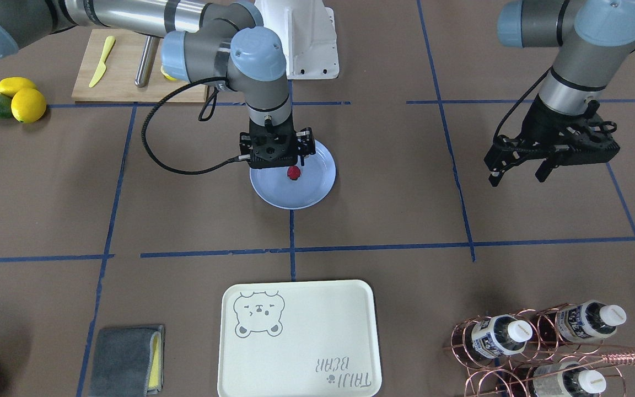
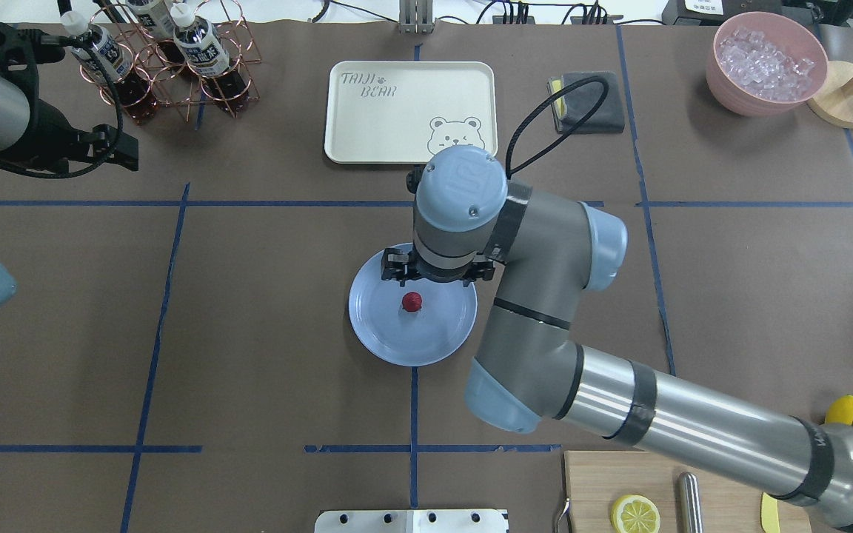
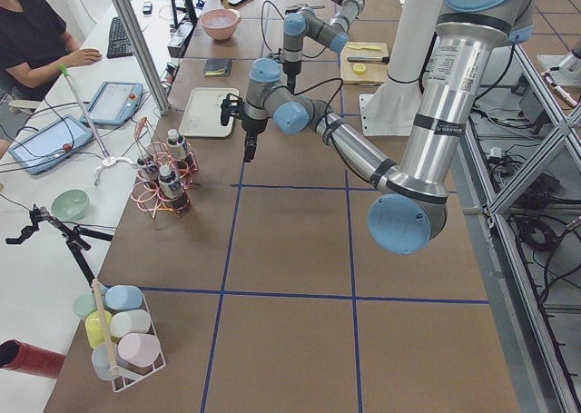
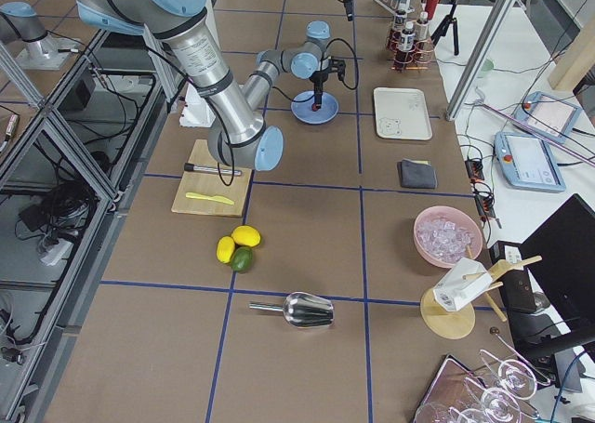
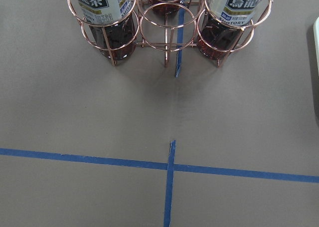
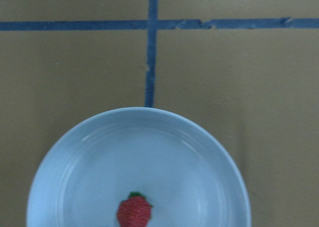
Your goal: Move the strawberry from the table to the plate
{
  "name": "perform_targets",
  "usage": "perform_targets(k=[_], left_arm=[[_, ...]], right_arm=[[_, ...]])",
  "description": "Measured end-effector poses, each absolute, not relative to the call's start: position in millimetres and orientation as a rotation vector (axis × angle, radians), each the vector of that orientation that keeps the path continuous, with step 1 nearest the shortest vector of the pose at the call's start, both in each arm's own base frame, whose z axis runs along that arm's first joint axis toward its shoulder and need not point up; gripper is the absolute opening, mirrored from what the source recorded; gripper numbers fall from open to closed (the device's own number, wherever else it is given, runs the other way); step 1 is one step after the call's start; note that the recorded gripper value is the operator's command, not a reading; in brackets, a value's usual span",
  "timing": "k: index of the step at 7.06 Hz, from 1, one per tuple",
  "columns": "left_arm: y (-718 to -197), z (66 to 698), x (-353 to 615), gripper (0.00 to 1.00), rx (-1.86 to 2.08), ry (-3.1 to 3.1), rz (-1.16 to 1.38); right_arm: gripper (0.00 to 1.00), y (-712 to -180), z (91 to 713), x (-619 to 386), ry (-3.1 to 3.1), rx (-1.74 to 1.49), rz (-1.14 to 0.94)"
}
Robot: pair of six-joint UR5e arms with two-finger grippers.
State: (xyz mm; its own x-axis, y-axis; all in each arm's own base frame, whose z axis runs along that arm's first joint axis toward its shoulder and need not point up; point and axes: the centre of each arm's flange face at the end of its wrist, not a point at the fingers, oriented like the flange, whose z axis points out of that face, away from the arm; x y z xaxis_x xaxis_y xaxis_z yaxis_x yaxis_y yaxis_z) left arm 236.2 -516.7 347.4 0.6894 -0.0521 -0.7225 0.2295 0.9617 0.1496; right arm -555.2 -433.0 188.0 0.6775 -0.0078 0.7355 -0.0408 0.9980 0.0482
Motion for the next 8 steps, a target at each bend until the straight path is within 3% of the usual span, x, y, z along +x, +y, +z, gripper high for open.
perform_targets(k=[4, 6, 8], left_arm=[[-544, 380, 134, 1.00, 0.249, 0.691, 0.019], [-546, 438, 59, 1.00, 0.216, 0.687, 0.131], [-542, 505, 5, 1.00, 0.185, 0.698, 0.216]], right_arm=[[1.00, -488, 301, -361, -0.716, 0.104, -0.118], [1.00, -520, 398, -228, -0.637, 0.123, -0.234], [1.00, -510, 490, -89, -0.628, 0.105, -0.287]])
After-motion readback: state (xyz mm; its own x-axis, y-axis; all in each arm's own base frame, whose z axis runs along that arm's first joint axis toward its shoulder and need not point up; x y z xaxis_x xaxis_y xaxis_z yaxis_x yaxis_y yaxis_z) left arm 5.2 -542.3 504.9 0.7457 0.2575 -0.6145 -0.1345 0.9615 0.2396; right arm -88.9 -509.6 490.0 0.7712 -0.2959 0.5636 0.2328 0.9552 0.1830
